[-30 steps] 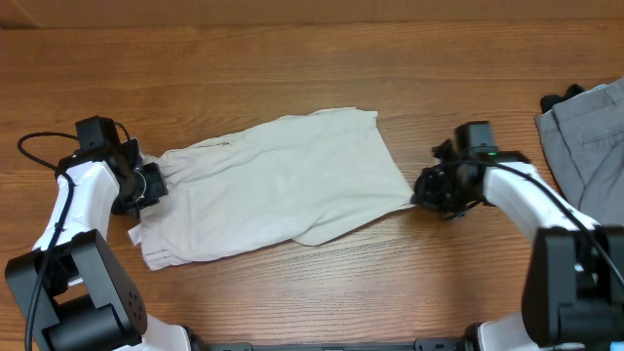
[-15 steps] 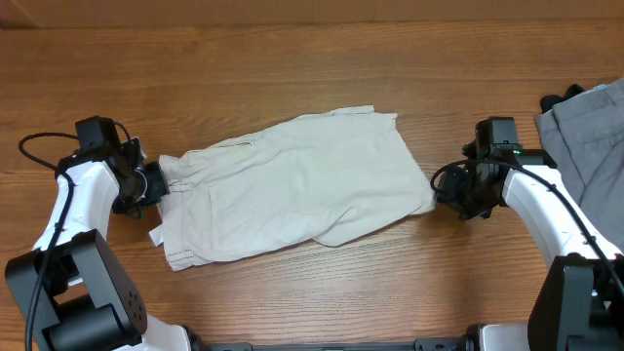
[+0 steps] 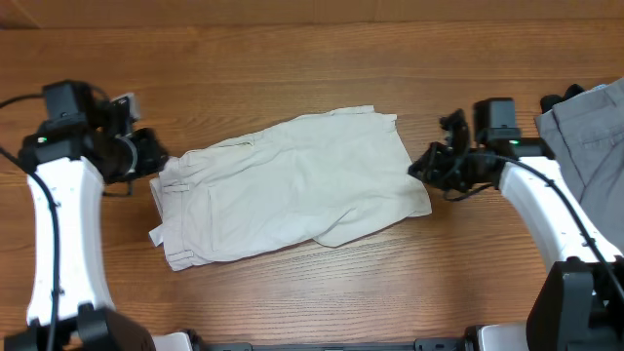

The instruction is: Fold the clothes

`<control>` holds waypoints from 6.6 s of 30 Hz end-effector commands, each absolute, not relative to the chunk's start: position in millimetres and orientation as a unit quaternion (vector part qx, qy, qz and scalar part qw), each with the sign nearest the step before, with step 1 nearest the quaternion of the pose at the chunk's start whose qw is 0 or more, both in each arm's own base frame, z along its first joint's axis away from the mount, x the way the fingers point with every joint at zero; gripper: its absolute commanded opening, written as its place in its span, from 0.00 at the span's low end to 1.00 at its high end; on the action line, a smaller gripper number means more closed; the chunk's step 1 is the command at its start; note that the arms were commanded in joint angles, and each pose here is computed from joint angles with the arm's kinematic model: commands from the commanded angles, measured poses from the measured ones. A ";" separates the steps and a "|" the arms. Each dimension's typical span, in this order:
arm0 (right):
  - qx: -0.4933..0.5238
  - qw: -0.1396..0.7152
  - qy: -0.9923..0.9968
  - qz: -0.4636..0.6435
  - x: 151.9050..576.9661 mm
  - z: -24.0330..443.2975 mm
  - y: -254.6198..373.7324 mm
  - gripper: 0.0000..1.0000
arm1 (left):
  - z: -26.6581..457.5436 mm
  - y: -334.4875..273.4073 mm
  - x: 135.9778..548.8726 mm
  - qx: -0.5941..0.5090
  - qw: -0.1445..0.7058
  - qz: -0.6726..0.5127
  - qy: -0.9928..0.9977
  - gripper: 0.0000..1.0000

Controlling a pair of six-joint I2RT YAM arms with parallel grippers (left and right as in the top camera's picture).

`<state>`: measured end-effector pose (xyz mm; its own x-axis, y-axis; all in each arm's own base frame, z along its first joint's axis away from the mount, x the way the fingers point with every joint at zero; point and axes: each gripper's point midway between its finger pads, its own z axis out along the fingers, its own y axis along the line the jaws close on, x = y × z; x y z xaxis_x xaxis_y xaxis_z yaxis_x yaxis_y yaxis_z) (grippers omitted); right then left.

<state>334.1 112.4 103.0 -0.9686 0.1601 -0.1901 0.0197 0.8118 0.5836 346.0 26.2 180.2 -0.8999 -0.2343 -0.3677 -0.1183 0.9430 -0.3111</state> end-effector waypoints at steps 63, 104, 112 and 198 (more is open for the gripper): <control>0.037 0.143 0.935 0.323 387.6 34.8 179.5 0.54 | 95.1 -60.0 351.2 0.068 0.097 -0.058 0.991 0.38; 0.033 0.099 0.948 0.300 319.9 100.3 117.1 0.89 | 39.8 -32.3 373.7 0.116 0.097 0.021 0.988 0.04; 0.124 0.070 0.968 0.204 304.6 59.7 85.1 0.06 | 96.7 -34.3 390.3 0.103 0.159 0.012 0.982 0.05; -0.025 0.120 0.932 0.341 289.5 115.0 135.4 0.74 | -13.8 45.0 260.9 -0.294 0.051 -0.323 0.898 0.88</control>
<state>284.9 131.8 100.9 -0.9808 0.0462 -0.1893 -0.0829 0.7802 0.6200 291.4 70.1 18.1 -0.7875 -0.6163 0.0010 -0.4644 0.5922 -0.6585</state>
